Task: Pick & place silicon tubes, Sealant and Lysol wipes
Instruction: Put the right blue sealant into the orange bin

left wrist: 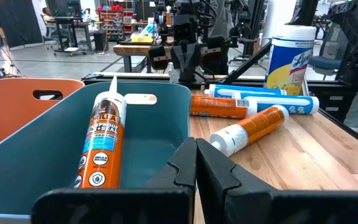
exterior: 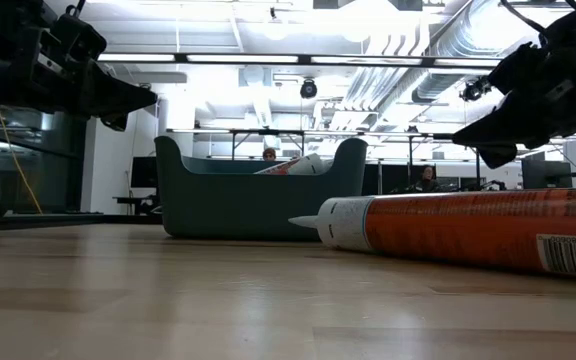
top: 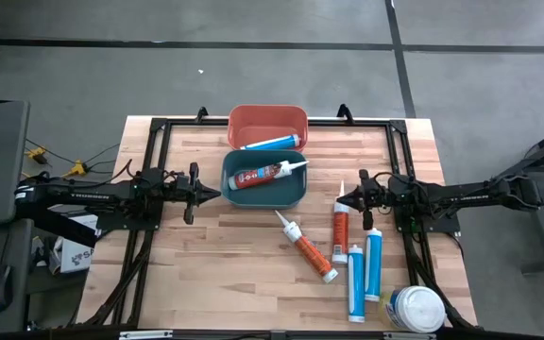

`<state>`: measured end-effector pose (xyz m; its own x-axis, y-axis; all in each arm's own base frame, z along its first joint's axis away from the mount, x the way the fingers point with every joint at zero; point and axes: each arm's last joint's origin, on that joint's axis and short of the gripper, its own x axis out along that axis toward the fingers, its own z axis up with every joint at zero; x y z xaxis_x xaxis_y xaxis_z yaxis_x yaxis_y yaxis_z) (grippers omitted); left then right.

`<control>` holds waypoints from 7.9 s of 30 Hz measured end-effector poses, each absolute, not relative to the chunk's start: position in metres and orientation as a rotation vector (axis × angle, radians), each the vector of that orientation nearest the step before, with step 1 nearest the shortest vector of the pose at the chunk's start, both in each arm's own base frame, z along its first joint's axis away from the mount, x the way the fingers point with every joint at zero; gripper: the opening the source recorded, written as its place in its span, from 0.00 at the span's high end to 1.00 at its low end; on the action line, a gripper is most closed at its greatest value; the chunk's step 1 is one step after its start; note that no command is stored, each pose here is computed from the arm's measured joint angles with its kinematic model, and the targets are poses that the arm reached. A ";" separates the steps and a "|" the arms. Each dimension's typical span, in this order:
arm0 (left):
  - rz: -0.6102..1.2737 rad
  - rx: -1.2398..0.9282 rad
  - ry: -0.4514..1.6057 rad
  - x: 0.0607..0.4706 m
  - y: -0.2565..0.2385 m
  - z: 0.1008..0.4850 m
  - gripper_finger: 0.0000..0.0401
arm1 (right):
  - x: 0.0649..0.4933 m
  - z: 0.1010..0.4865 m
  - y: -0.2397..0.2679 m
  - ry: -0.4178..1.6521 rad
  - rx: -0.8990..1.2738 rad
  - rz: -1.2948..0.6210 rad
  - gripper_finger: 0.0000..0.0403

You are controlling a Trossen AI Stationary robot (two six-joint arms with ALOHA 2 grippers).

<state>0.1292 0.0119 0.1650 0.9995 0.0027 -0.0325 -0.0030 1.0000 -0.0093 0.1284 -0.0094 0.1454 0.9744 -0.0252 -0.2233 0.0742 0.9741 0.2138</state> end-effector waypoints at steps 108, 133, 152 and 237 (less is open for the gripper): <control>0.005 -0.014 0.077 0.129 0.012 0.161 1.00 | 0.201 0.180 0.164 1.520 0.912 -1.273 0.32; 0.008 -0.018 0.109 0.129 0.012 0.158 1.00 | 0.192 0.125 0.147 1.542 1.047 -1.190 0.39; 0.004 -0.018 0.108 0.129 0.012 0.158 1.00 | 0.195 0.140 0.135 1.483 0.950 -1.048 0.47; 0.005 -0.024 0.162 0.128 0.012 0.152 1.00 | 0.269 0.291 -0.040 0.349 -0.281 -0.235 0.47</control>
<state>0.1279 0.0118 0.1523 0.9868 0.0026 -0.1616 -0.0066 0.9997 -0.0239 0.2689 -0.0397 0.2909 0.9134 -0.2732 -0.3018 0.1774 0.9344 -0.3090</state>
